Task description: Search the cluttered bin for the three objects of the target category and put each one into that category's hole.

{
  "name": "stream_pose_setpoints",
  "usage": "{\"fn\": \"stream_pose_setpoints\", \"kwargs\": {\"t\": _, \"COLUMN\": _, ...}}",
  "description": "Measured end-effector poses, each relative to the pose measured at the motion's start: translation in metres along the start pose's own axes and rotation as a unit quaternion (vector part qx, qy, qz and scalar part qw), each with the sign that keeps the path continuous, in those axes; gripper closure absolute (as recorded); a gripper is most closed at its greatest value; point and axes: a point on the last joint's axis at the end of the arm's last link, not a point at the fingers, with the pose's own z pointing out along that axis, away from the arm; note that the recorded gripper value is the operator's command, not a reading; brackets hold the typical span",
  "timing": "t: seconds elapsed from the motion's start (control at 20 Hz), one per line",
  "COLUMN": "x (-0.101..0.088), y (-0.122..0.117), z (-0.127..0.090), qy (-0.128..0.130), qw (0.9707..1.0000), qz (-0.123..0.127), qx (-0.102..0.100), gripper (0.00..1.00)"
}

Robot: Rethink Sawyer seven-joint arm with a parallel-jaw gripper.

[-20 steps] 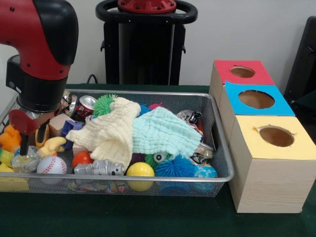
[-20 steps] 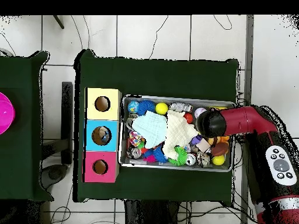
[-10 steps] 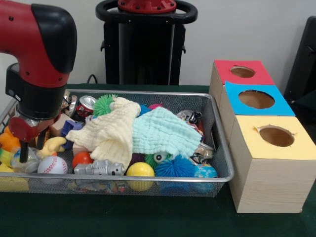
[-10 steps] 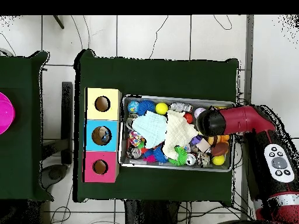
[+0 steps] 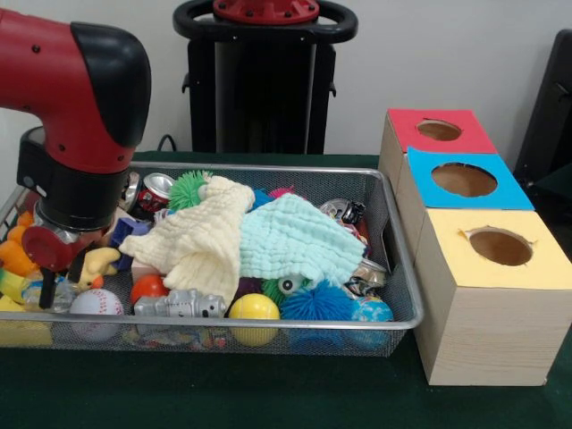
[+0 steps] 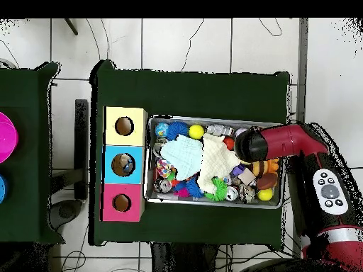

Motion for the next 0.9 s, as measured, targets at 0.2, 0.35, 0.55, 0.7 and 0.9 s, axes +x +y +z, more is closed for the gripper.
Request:
{"fn": "stream_pose_setpoints", "kwargs": {"t": 0.2, "x": -0.008, "y": -0.001, "z": -0.001, "qy": 0.004, "qw": 0.9999, "qz": -0.013, "qx": 0.006, "gripper": 0.0}}
{"fn": "stream_pose_setpoints", "kwargs": {"t": 0.35, "x": -0.013, "y": -0.001, "z": -0.002, "qy": 0.004, "qw": 0.9998, "qz": -0.017, "qx": 0.007, "gripper": 0.0}}
{"fn": "stream_pose_setpoints", "kwargs": {"t": 0.55, "x": -0.013, "y": -0.001, "z": -0.002, "qy": 0.005, "qw": 0.9998, "qz": -0.017, "qx": 0.008, "gripper": 1.0}}
{"fn": "stream_pose_setpoints", "kwargs": {"t": 0.7, "x": -0.012, "y": -0.002, "z": -0.002, "qy": 0.005, "qw": 0.9998, "qz": -0.017, "qx": 0.008, "gripper": 1.0}}
{"fn": "stream_pose_setpoints", "kwargs": {"t": 0.9, "x": -0.012, "y": -0.004, "z": -0.003, "qy": 0.005, "qw": 0.9998, "qz": -0.016, "qx": 0.009, "gripper": 1.0}}
